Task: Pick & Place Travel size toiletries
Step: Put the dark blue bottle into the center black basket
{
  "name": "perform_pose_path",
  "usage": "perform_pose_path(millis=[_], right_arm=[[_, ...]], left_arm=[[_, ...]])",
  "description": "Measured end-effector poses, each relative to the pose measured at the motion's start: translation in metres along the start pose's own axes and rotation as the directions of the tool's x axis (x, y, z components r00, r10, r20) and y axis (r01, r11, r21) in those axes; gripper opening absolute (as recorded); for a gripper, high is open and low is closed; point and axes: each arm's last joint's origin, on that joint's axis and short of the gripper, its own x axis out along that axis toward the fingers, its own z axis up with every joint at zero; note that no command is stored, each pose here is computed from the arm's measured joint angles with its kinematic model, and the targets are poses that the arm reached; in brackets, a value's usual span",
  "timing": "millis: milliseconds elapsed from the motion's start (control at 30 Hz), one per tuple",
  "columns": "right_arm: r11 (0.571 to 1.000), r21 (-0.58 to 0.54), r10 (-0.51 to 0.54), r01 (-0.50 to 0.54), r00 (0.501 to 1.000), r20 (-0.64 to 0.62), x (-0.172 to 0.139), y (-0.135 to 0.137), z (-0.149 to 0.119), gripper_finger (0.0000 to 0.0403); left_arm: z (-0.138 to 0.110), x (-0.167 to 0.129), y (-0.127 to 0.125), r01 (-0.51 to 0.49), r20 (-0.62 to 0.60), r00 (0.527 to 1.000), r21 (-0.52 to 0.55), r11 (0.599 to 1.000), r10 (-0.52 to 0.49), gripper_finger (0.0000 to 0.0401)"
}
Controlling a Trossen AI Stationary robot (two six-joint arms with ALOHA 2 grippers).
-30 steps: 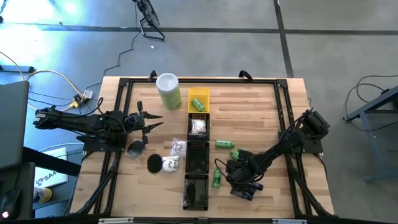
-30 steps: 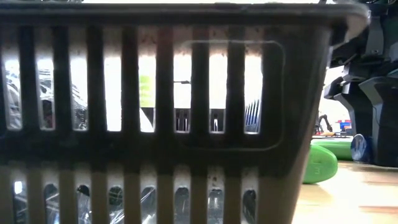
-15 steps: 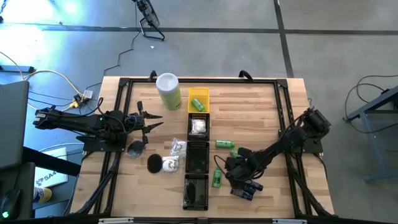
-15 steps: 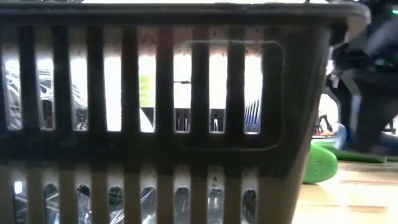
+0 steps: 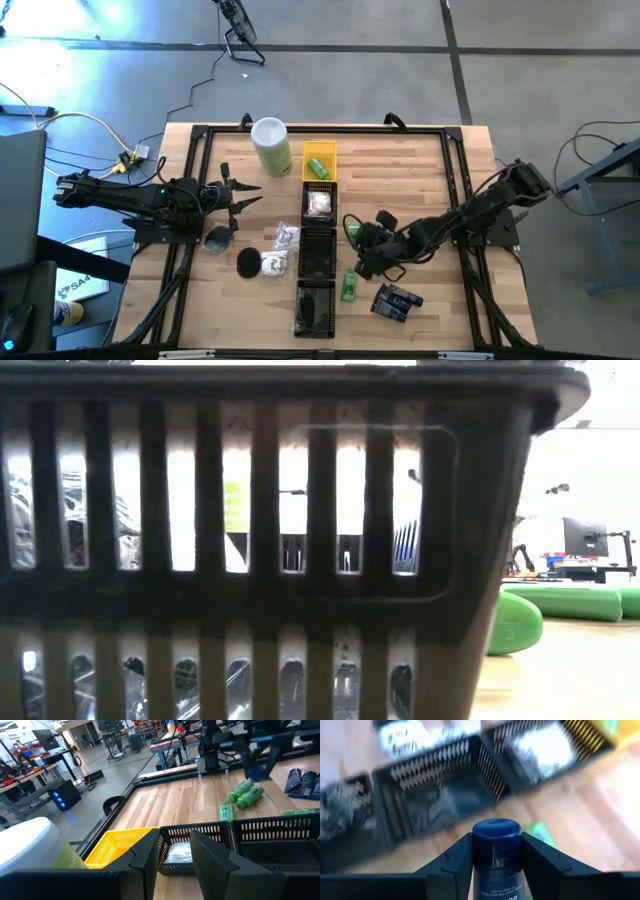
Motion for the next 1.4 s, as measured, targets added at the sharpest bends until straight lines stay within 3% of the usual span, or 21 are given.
perform_pose_path(millis=[267, 467, 700, 900, 1200, 1400], right_arm=[[1.000, 0.013, 0.019, -0.023, 0.974, 0.227, 0.006, 0.000, 0.030, 0.0122], [0.997, 0.059, 0.035, -0.057, 0.948, 0.316, 0.010, -0.002, 0.045, 0.0142], [0.992, 0.091, 0.044, -0.083, 0.930, 0.366, 0.014, -0.003, 0.053, 0.0122], [0.987, 0.069, 0.102, -0.142, 0.910, 0.403, 0.040, 0.009, 0.052, 0.0140], [0.974, 0.088, 0.167, -0.210, 0.921, 0.351, 0.069, 0.016, 0.040, 0.0122], [0.964, 0.097, 0.205, -0.249, 0.923, 0.325, 0.083, 0.021, 0.033, 0.0144]], left_arm=[[0.000, 0.000, 0.000, 0.000, -0.001, 1.000, 0.000, 1.000, 0.000, 0.0109], [0.000, 0.000, 0.000, 0.000, 0.000, 1.000, 0.000, 1.000, 0.000, 0.0109], [0.000, 0.000, 0.000, 0.000, 0.000, 1.000, 0.000, 1.000, 0.000, 0.0109], [0.000, 0.000, 0.000, 0.000, 0.000, 1.000, 0.000, 1.000, 0.000, 0.0109], [0.000, 0.000, 0.000, 0.000, 0.000, 1.000, 0.000, 1.000, 0.000, 0.0109], [0.000, 0.000, 0.000, 0.000, 0.000, 1.000, 0.000, 1.000, 0.000, 0.0109]])
